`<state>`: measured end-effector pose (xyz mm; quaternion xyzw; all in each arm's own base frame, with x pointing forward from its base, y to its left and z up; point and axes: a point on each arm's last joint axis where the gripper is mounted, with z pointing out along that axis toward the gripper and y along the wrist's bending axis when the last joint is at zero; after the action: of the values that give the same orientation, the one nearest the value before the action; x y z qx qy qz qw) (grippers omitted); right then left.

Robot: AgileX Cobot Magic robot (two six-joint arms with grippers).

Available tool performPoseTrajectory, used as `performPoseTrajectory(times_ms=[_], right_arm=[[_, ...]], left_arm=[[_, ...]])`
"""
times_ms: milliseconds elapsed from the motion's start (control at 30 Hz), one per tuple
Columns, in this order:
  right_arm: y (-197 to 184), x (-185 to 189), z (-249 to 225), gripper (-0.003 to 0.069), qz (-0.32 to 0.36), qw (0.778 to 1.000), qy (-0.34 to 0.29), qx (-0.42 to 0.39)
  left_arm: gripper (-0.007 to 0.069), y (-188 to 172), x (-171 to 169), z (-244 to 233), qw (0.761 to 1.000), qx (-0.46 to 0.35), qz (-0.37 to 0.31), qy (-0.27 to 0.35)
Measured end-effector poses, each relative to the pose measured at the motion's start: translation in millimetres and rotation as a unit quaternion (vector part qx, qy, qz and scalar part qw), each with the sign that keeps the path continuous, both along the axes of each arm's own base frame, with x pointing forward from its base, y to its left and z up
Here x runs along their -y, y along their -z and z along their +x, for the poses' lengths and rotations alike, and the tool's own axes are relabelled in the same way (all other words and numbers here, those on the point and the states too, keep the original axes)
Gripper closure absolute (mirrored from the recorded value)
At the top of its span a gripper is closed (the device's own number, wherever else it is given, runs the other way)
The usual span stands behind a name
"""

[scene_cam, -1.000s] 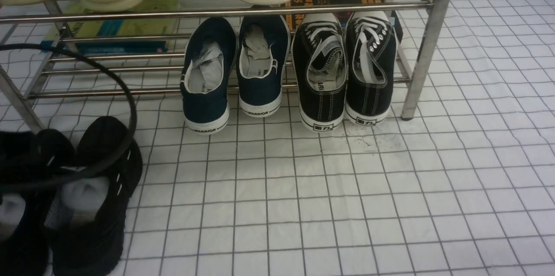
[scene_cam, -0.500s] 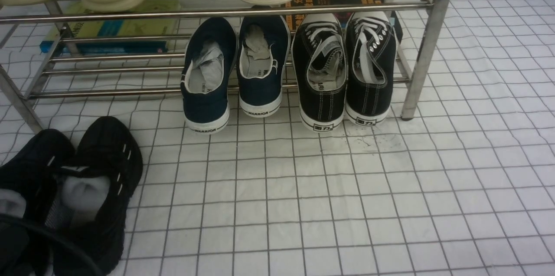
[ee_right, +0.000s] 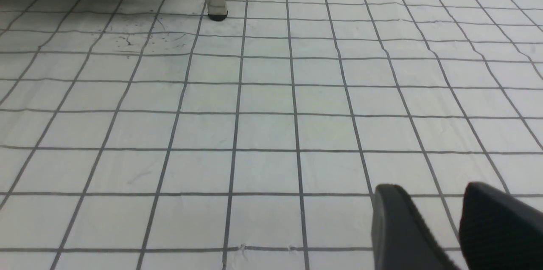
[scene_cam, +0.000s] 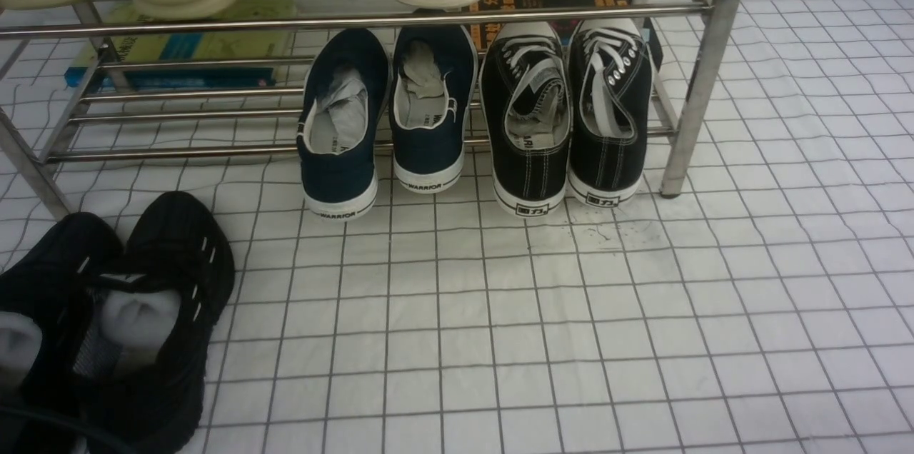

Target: Take the shoes off the shelf with your hand from the white checkered tablecloth.

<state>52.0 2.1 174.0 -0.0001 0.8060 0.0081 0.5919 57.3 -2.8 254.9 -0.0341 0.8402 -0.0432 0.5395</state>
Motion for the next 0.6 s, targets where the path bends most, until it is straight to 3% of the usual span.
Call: performPoseTrajectory(times_ms=[400,600], right_arm=[[0,0,0,0.0420,0.000,1.000,0.000,0.000],[0,0,0,0.0420,0.000,1.000,0.000,0.000]], left_arm=[[0.0604,70,-5,-4,0.998,0.034,0.050,-0.005],[0.0596,83,-5,-5,0.997,0.055,0.056,-0.005]])
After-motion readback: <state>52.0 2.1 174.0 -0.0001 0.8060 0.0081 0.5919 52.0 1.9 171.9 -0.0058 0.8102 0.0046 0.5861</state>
